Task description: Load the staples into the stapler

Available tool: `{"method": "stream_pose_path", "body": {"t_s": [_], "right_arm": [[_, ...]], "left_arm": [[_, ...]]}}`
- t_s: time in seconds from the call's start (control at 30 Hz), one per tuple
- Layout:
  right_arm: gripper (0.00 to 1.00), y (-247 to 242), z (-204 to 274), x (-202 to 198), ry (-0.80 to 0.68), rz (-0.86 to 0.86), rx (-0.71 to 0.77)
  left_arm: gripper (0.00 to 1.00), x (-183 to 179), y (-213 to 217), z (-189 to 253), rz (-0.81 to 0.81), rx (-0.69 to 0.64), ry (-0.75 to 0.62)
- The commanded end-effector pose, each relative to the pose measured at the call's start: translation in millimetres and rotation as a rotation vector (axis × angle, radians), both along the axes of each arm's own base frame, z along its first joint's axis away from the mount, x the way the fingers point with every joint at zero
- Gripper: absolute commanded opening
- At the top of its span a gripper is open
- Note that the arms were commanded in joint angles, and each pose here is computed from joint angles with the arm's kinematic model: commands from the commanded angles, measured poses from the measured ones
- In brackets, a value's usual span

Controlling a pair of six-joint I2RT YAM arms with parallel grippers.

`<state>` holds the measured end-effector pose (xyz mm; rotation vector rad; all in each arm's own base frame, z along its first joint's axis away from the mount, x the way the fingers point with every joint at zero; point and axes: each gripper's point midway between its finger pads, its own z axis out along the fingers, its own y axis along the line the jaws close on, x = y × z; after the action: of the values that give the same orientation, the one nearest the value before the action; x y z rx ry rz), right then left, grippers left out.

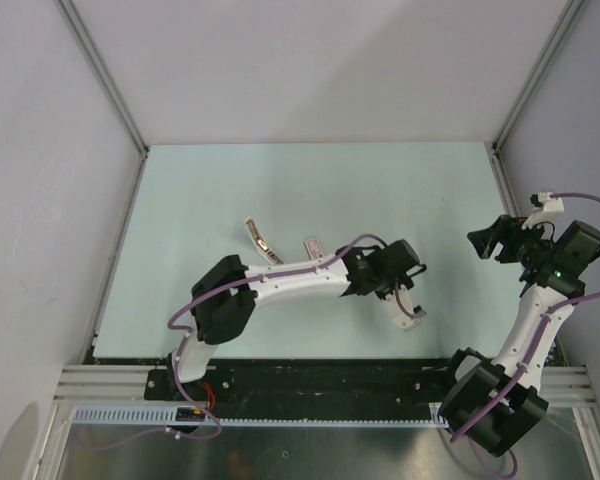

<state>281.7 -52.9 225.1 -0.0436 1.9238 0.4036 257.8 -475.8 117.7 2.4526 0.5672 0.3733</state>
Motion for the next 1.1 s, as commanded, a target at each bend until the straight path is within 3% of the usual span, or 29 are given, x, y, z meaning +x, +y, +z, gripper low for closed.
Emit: {"method": "stream_pose_path", "body": {"t_s": [0.0, 0.3, 0.6, 0.77, 1.07], "right_arm": [[0.74, 11.3, 11.9, -2.3, -0.059, 0.060, -0.019], [0.74, 39.0, 12.0, -6.3, -0.090, 0.190, -0.058], [0.74, 113.1, 1.1, -31.8, -0.171, 0.585, -0.188], [0.75, 159.6, -8.8, -37.1, -0.188, 0.805, -0.172], [0.78, 219.9, 15.2, -18.2, -0.336, 0.994, -0.102]], "left_arm": [[0.00, 24.4, 25.4, 68.1, 0.175, -0.196, 0.032], [0.00, 47.4, 71.6, 72.5, 0.409, -0.284, 0.226], [0.00, 45.8, 108.5, 91.5, 0.618, -0.464, 0.530], [0.00, 31.3, 117.3, 112.8, 0.647, -0.564, 0.685], [0.00, 0.7, 132.0, 134.4, 0.607, -0.615, 0.761]]}}
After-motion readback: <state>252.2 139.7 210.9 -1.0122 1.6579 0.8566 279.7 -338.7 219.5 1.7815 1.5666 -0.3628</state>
